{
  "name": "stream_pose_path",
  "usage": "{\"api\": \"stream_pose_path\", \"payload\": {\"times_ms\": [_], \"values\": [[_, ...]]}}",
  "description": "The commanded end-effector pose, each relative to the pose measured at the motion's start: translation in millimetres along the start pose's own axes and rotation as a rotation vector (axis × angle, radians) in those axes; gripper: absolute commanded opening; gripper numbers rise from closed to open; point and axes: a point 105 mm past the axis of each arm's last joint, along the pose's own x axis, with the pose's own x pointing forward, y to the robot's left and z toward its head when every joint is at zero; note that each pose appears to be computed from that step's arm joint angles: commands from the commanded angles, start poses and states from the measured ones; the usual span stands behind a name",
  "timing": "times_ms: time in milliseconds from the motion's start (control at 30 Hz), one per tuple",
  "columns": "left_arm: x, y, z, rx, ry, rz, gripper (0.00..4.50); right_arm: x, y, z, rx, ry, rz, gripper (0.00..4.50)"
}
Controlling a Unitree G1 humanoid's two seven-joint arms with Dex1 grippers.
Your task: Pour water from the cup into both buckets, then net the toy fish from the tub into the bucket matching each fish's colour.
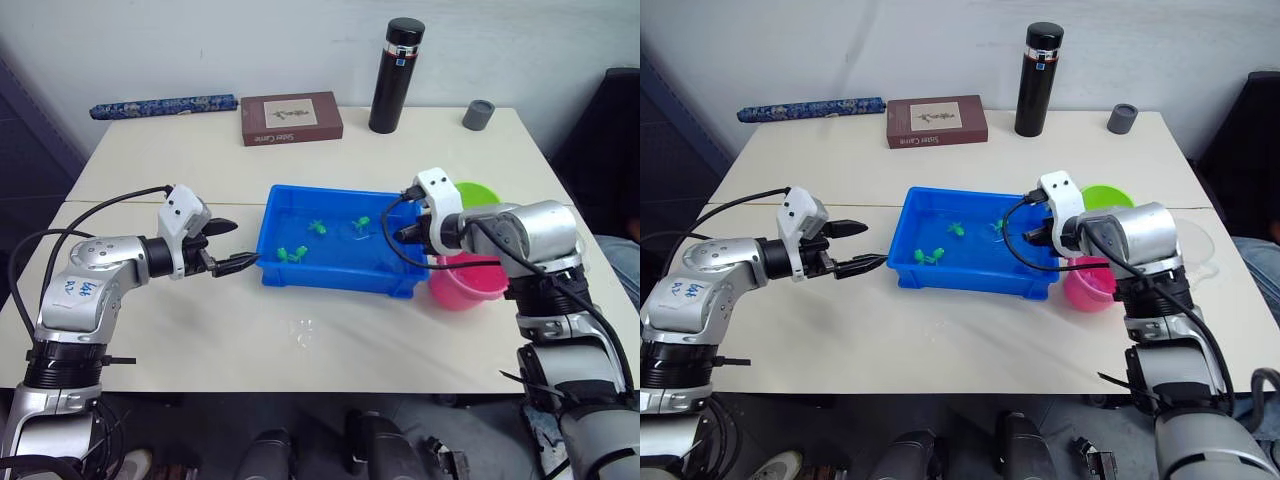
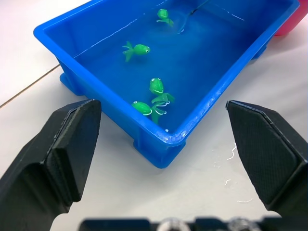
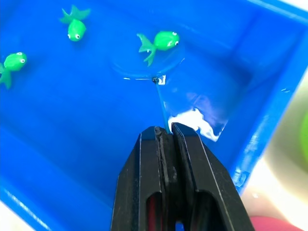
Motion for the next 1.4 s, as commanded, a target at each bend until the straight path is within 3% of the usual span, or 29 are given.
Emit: {"api": "stream_pose_path", "payload": {"times_ms": [33,667,833,1033,1400], "values": [[-2,3,15,0.06,-0.026,0.004,4.47,-17,0,13,-0.03,-0.089,0.008,0.0],[12,9,30,0.104,-0.065,-0.05,4.47,-53,12,6,-0.039,-0.31,0.132,0.0],[17,9,35,0.103,-0.078,-0.077,4.47,-85,-7,10,-0.011,-0.384,0.1,0.0],[29,9,50,0.148,-0.123,-0.138,4.47,-123,-49,18,0.038,-0.468,-0.092,0.0],[38,8,60,0.186,-0.148,-0.197,4.47,-149,-107,-13,-0.076,-0.337,-0.389,0.0]]}}
